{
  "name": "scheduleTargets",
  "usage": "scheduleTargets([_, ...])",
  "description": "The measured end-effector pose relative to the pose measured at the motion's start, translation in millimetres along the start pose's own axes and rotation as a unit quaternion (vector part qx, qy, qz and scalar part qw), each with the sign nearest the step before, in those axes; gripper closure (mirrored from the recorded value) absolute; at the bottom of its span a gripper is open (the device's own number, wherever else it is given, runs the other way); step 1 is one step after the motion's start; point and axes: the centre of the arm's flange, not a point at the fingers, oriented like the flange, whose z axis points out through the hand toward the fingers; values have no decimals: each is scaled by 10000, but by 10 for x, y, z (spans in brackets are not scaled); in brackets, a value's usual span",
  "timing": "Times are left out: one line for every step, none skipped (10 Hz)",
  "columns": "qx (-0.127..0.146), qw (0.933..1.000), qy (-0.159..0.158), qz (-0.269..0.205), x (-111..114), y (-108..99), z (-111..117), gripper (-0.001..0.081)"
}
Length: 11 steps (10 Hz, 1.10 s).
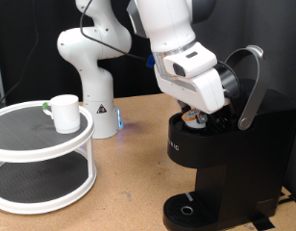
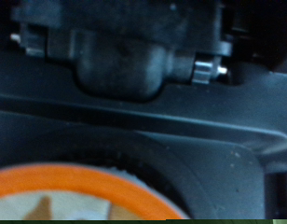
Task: Make a cup of coffee with the keurig machine
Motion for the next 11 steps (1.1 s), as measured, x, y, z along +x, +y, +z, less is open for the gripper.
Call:
scheduleTargets([-8,10000,-29,-32,8,-7,9,368])
scheduleTargets([-16,10000,-50,-41,13,-11,14,368])
scheduleTargets([-22,10000,-64,-44,18,-13,19,368])
scheduleTargets([-25,10000,-78,-41,20,-15,26,368])
scheduleTargets([-10,9999,-102,-31,11,-14,52,368])
scheduleTargets([-19,9999,-104,-25,10,-6,68,230])
scheduleTargets([-69,10000,-60,-21,23,5,53,97])
scheduleTargets([-79,10000,-20,4,30,10,43,97])
scheduleTargets([-61,10000,17,41,33,9,40,21])
scheduleTargets([-42,9999,61,83,35,8,33,21])
scheduleTargets([-24,9998,131,119,43,6,11,2])
